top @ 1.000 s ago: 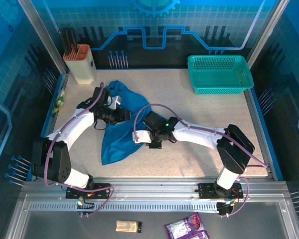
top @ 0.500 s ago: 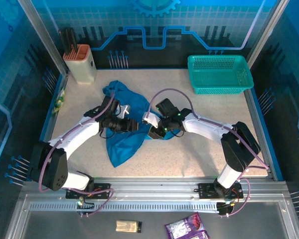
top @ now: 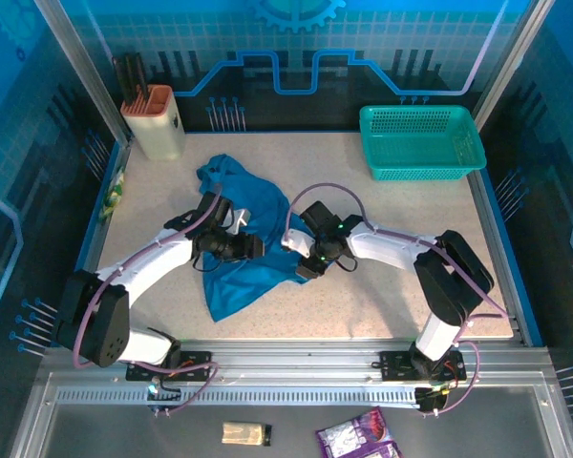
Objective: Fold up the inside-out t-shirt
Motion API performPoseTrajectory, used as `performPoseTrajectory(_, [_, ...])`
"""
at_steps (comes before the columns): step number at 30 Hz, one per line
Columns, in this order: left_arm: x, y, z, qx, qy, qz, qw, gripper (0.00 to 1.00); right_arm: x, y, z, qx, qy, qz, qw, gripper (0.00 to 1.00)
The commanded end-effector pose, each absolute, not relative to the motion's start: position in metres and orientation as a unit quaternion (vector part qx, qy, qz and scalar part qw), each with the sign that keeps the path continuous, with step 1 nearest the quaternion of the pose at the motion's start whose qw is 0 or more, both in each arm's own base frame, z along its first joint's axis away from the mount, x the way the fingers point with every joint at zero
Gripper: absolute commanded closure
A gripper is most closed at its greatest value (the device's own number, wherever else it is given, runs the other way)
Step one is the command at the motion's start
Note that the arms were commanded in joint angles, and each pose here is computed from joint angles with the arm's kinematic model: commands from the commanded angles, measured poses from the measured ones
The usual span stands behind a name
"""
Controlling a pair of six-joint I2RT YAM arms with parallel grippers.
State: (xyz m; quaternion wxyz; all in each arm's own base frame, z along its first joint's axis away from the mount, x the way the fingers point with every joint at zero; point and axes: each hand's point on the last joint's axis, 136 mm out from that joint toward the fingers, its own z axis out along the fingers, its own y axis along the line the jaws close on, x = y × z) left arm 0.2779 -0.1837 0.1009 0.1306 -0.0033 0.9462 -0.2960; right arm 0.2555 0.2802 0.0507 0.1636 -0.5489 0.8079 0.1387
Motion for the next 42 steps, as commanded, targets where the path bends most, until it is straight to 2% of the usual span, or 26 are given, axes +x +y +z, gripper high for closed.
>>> performPoseTrajectory(1, [0.281,-0.184,0.105,-0.004,0.945,-0.294,0.140,0.55,0.243,0.284,0.038,-0.602,0.776,0.117,0.145,0.61])
performPoseTrajectory(7, [0.280,-0.184,0.107,-0.004,0.945,-0.294,0.142,0.55,0.240,0.285,0.025,-0.627,0.760,0.103,0.137,0.49])
performPoseTrajectory(11, [0.279,-0.182,0.109,-0.001,0.946,-0.290,0.143,0.55,0.248,0.281,0.022,-0.631,0.758,0.074,0.149,0.47])
performPoseTrajectory(13, [0.280,-0.182,0.109,-0.001,0.946,-0.289,0.144,0.55,0.250,0.279,0.023,-0.633,0.756,0.068,0.153,0.51])
performPoseTrajectory(21, [0.281,-0.182,0.111,-0.002,0.946,-0.290,0.148,0.55,0.254,0.284,0.044,-0.630,0.748,0.079,0.192,0.94])
performPoseTrajectory(23, [0.281,-0.182,0.113,-0.002,0.945,-0.290,0.149,0.55,0.250,0.284,0.049,-0.632,0.746,0.090,0.191,1.00])
performPoseTrajectory(32, [0.280,-0.181,0.114,-0.002,0.945,-0.289,0.150,0.55,0.228,0.278,0.059,-0.637,0.741,0.126,0.170,1.00])
performPoseTrajectory(35, [0.278,-0.186,0.117,0.007,0.941,-0.304,0.148,0.54,0.239,0.278,0.066,-0.614,0.756,0.122,0.193,1.00])
performPoseTrajectory(40, [0.275,-0.198,0.125,0.041,0.935,-0.308,0.169,0.52,0.272,0.291,0.110,-0.533,0.791,0.144,0.264,1.00])
performPoseTrajectory(42, [0.274,-0.200,0.128,0.050,0.937,-0.291,0.184,0.48,0.280,0.295,0.123,-0.494,0.809,0.174,0.269,1.00])
